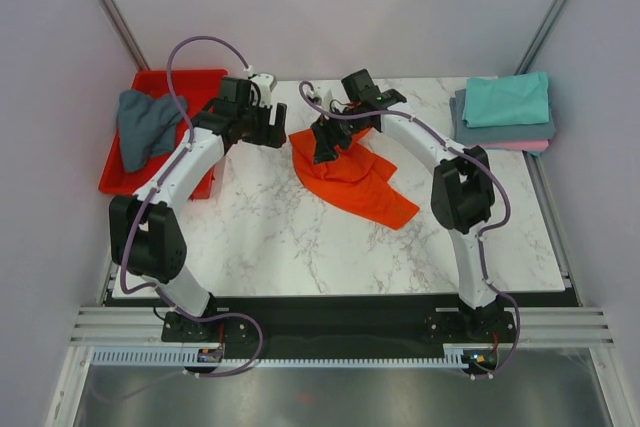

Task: Fold and stack the t-shirts
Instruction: Flatten the tshirt out

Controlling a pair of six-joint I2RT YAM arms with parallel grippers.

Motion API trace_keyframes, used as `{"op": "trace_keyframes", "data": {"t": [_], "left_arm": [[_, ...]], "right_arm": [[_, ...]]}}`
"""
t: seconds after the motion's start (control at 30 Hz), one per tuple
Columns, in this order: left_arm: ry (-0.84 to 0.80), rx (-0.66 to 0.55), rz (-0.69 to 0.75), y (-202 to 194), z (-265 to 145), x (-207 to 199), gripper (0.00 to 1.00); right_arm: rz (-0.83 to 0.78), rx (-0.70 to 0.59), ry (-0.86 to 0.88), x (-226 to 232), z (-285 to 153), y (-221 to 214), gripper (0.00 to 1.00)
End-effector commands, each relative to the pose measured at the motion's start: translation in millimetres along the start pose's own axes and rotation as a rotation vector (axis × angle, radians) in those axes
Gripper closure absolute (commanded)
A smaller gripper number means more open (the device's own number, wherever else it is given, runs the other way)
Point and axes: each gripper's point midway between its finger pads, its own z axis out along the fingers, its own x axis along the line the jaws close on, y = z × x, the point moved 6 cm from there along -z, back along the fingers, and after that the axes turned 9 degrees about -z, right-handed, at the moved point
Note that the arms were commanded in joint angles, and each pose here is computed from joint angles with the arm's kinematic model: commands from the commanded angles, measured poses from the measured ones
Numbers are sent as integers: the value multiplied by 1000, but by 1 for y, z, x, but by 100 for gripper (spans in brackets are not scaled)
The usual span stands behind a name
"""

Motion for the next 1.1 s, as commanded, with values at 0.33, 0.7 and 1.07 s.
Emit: {"op": "trace_keyframes", "data": {"t": [0.33,0.7,1.07], "left_arm": [[-19,-85,-20,23,-8,-7,15],[-11,-68,-10,17,-4,-5,15],[157,-132,0,32,-4,15,16]], "right_arm": [[56,89,5,-17,28,-33,29],[27,19,-36,-30,30,-7,94],[-217,-376,-434,-40,-132,145,100]]}}
